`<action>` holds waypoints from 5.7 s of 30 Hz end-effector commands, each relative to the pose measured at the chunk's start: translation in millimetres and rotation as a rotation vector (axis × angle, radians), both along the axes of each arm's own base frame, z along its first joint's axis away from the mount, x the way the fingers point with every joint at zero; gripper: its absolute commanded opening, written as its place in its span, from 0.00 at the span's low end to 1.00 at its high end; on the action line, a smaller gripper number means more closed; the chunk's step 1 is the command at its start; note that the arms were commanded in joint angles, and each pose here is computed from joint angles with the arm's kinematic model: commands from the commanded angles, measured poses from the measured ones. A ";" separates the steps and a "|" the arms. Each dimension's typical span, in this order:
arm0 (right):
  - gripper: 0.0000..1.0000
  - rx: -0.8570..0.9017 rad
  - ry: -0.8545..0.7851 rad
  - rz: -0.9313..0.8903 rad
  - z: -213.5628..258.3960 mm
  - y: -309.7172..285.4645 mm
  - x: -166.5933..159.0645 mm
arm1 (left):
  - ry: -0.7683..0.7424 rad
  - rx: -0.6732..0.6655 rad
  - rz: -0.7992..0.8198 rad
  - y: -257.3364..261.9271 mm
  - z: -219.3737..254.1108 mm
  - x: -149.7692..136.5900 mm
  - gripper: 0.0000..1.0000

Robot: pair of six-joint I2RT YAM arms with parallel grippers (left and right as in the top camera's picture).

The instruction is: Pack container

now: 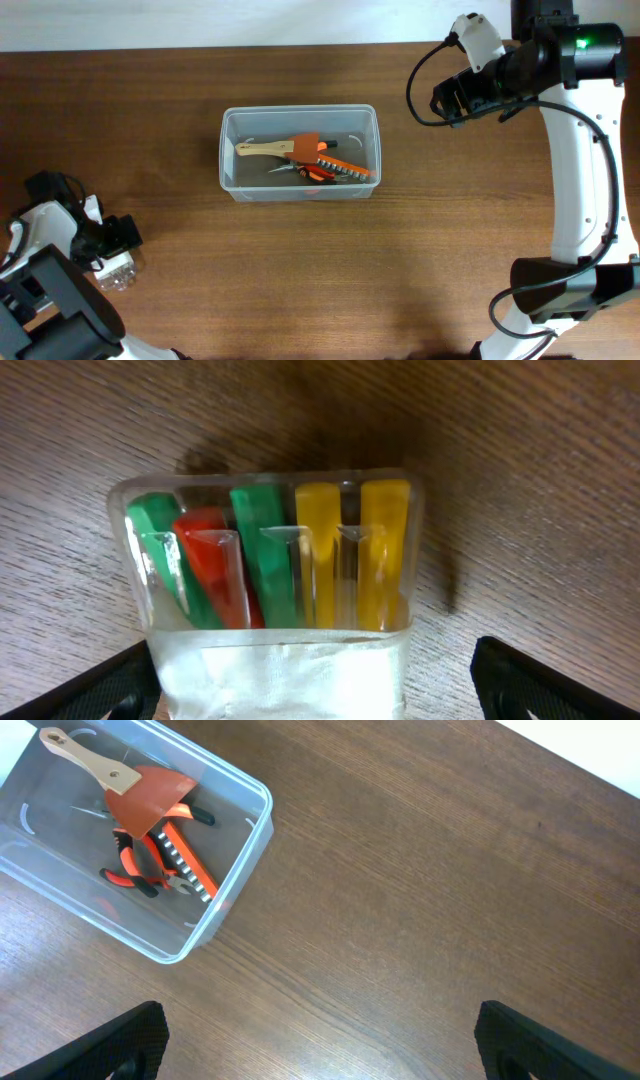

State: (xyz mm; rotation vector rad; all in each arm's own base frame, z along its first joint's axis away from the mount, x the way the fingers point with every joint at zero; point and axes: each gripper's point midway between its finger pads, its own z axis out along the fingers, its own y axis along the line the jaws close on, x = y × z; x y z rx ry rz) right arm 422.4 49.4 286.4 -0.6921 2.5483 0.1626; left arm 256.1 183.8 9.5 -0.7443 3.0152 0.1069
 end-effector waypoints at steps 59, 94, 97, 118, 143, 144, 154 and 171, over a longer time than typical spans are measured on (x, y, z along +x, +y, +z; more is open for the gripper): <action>0.99 -0.001 0.000 -0.008 0.2 -3.1 -0.2 | -0.035 -0.100 -0.001 -11.2 -1.2 20.8 0.17; 0.99 0.083 -0.064 -0.595 38.2 -144.6 -24.9 | -0.522 0.246 -1.728 -366.6 178.4 210.0 0.02; 0.99 0.083 -0.064 -0.595 38.2 -144.6 -24.9 | -0.381 0.160 -1.745 -363.5 131.1 201.6 0.02; 0.99 0.083 -0.064 -0.595 38.1 -144.6 -25.1 | -0.086 -0.037 -1.706 -342.7 49.8 168.4 0.17; 0.99 0.083 -0.062 -0.595 38.0 -144.5 -25.3 | -0.084 -0.034 -1.706 -342.1 49.8 168.6 0.85; 0.98 0.083 -0.062 -0.595 38.0 -144.5 -25.3 | -0.084 -0.034 -1.706 -342.1 49.8 168.6 0.85; 0.98 0.079 -0.066 -0.545 38.4 -134.0 -22.8 | -0.182 0.105 -1.578 -323.6 109.4 192.0 0.99; 0.99 0.010 -0.040 -0.213 -1.4 -38.9 26.3 | -0.457 0.113 -0.769 -150.6 234.2 193.9 0.99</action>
